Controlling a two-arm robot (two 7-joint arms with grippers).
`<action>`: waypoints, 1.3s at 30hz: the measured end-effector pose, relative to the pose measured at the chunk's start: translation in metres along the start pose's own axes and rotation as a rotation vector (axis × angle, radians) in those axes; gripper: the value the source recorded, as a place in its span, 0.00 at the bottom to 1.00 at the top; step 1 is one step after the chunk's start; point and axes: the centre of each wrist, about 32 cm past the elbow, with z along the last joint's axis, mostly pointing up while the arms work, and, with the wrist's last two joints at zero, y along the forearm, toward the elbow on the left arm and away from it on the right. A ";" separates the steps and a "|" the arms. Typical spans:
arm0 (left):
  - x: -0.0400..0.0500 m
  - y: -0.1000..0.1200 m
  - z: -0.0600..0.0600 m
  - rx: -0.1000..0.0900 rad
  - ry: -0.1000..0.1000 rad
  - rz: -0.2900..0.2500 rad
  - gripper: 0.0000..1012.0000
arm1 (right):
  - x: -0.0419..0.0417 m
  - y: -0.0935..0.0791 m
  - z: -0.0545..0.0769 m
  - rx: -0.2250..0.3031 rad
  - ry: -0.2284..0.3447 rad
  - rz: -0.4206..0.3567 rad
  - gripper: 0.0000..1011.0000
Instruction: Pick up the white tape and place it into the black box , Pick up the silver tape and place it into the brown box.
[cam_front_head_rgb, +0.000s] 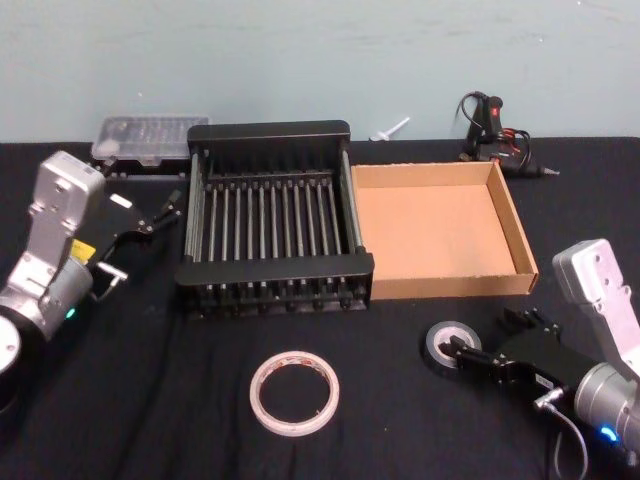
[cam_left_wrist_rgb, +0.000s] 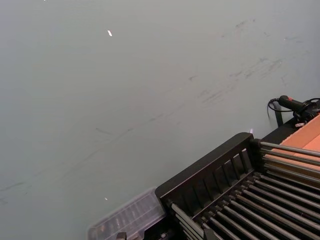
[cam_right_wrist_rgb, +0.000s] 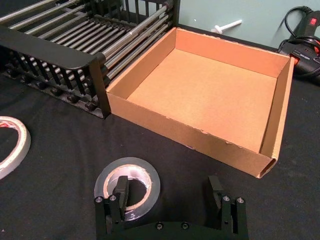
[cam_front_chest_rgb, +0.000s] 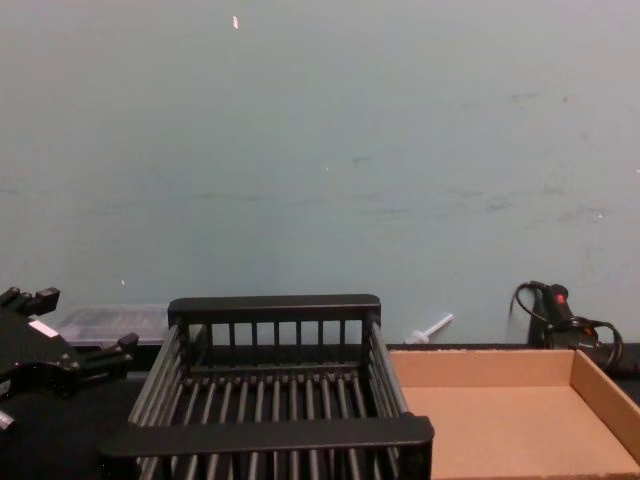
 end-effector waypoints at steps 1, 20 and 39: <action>0.0000 0.000 0.000 0.000 0.000 0.000 0.99 | 0.0003 0.001 0.000 -0.002 -0.001 -0.001 0.99; 0.0000 0.000 0.000 0.000 0.000 0.000 0.99 | 0.0005 0.002 0.000 -0.005 -0.004 -0.002 0.94; 0.0000 0.000 0.000 0.000 0.000 0.000 0.99 | 0.0004 0.002 0.000 -0.003 -0.003 -0.002 0.38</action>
